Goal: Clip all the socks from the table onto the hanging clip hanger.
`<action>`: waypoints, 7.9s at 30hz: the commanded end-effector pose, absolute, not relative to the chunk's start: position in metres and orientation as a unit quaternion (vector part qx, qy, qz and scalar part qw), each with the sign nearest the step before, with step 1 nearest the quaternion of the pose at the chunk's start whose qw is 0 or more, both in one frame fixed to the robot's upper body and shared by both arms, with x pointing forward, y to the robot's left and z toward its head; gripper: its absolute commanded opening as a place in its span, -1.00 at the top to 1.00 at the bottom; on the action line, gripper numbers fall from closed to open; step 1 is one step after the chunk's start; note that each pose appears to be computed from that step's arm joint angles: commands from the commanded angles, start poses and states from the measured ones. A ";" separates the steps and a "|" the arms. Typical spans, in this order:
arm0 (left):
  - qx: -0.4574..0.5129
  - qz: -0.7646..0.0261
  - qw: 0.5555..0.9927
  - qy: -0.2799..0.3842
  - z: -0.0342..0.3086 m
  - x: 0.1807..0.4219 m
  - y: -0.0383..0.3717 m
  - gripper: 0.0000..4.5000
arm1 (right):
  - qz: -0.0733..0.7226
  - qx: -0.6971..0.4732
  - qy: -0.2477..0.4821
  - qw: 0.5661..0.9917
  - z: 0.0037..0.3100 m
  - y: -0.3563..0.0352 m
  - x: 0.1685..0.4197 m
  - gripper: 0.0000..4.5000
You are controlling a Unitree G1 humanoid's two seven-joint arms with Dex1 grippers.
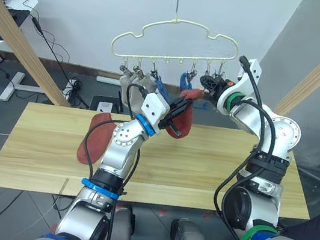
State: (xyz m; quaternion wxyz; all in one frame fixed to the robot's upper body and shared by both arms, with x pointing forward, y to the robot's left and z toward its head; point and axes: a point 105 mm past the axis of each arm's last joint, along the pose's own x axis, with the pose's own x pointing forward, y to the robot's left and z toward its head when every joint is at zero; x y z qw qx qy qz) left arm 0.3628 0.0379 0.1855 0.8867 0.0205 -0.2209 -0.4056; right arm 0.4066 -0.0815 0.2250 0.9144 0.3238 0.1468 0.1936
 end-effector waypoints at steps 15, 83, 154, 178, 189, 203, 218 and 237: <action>0.013 -0.423 0.883 -0.204 0.187 0.365 0.029 1.00 | 0.235 0.334 0.079 0.909 0.262 -0.112 0.384 -0.99; -0.026 -0.414 0.904 -0.104 0.175 0.303 0.128 -1.00 | 0.032 -0.052 -0.059 0.996 0.154 -0.170 0.387 -0.22; -0.022 -0.411 0.899 -0.148 0.202 0.307 0.134 -1.00 | 0.068 0.004 -0.172 0.983 0.252 -0.094 0.445 0.20; -0.025 -0.382 0.915 -0.125 0.192 0.310 0.142 -1.00 | 0.062 0.024 -0.158 0.985 0.250 -0.100 0.450 0.99; 0.089 -0.131 0.979 0.128 0.064 0.370 0.254 -1.00 | 0.193 -0.023 -0.084 0.977 0.238 -0.105 0.430 0.99; 0.138 -0.131 0.944 0.269 0.006 0.385 0.263 -1.00 | 0.177 -0.017 -0.052 0.983 0.232 -0.108 0.417 0.99; 0.119 -0.175 0.948 0.237 0.016 0.383 0.247 0.86 | 0.174 -0.011 -0.046 0.984 0.229 -0.111 0.417 1.00; -0.028 -0.441 0.897 -0.023 0.152 0.343 0.088 0.99 | 0.198 0.096 0.027 0.975 0.257 -0.139 0.407 1.00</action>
